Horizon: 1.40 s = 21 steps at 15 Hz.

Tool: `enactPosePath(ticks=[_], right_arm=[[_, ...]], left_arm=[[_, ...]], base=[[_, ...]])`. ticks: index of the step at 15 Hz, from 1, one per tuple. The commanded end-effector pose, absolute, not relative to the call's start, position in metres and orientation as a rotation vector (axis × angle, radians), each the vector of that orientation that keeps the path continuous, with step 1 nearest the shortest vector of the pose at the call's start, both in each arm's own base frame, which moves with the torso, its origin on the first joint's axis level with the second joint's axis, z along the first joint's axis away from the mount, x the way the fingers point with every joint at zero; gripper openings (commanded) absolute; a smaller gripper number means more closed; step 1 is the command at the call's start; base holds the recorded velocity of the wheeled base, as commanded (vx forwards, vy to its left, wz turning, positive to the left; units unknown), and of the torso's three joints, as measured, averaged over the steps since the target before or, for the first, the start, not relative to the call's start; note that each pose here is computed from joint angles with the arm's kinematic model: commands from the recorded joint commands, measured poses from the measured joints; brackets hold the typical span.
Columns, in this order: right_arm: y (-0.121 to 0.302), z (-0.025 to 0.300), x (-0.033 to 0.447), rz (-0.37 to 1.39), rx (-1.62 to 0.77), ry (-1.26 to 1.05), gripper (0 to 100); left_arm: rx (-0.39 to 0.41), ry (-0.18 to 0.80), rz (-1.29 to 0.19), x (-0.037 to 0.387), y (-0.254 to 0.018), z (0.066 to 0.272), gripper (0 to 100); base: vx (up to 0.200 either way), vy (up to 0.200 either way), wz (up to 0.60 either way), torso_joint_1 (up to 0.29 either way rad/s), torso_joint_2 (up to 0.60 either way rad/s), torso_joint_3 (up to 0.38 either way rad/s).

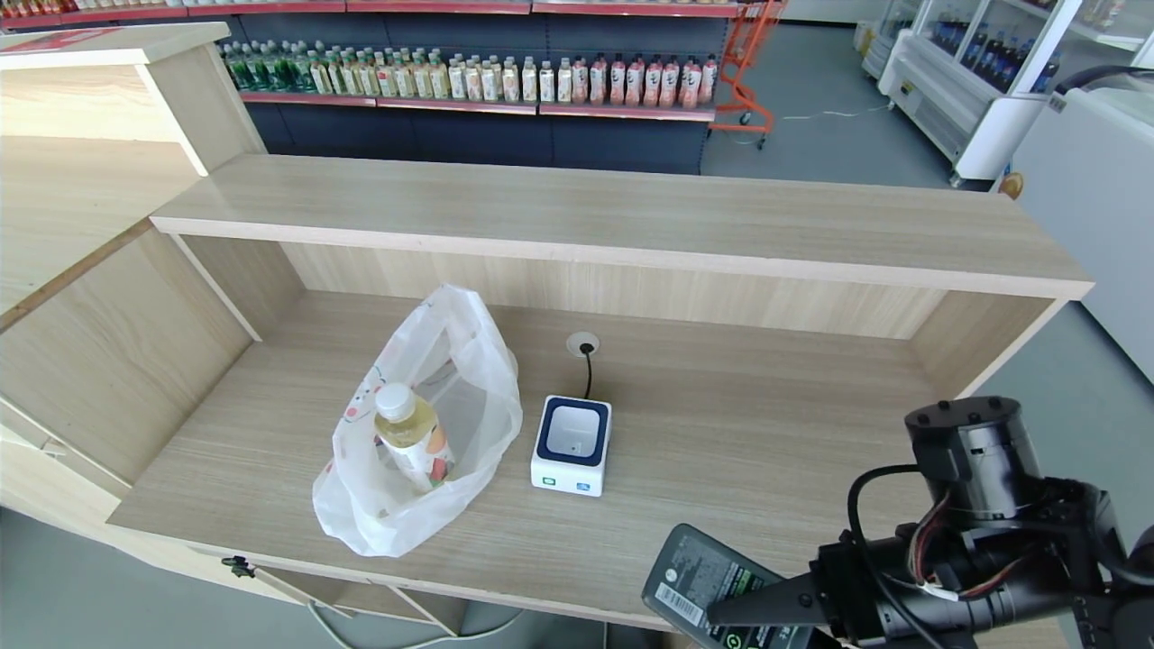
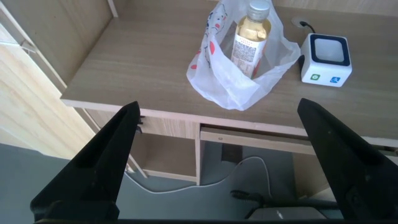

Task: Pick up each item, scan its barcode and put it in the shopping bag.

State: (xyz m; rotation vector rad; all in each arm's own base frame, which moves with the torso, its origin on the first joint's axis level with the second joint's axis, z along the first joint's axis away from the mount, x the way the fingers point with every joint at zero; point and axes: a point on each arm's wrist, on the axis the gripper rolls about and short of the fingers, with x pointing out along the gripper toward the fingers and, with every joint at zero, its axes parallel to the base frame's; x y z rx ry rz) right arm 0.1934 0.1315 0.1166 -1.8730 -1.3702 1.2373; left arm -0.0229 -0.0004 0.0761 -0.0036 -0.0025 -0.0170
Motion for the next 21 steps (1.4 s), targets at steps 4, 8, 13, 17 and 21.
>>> enactPosePath(ticks=[4, 8, 13, 17, 21], right_arm=[[0.139, 0.12, 0.195, 1.174, -1.884, -1.444, 0], [0.145, 0.123, 0.2, 1.07, -1.907, -1.516, 0], [0.151, 0.119, 0.2, 1.087, -1.893, -1.533, 0], [0.151, 0.119, 0.201, 1.09, -1.891, -1.531, 0], [0.151, 0.121, 0.2, 1.093, -1.853, -1.564, 0]], left_arm=[[-0.003, -0.003, -0.017, -0.023, 0.0, 0.076, 100], [-0.005, -0.003, -0.017, -0.023, 0.0, 0.076, 100], [-0.003, -0.003, -0.015, -0.023, 0.0, 0.076, 100], [-0.003, -0.003, -0.017, -0.023, 0.0, 0.076, 100], [-0.005, -0.003, -0.017, -0.023, 0.0, 0.076, 100]], base=[[0.0, 0.0, 0.0, 0.0, 0.0, 0.0], [0.0, 0.0, 0.0, 0.0, 0.0, 0.0], [0.0, 0.0, 0.0, 0.0, 0.0, 0.0], [0.0, 0.0, 0.0, 0.0, 0.0, 0.0], [0.0, 0.0, 0.0, 0.0, 0.0, 0.0]])
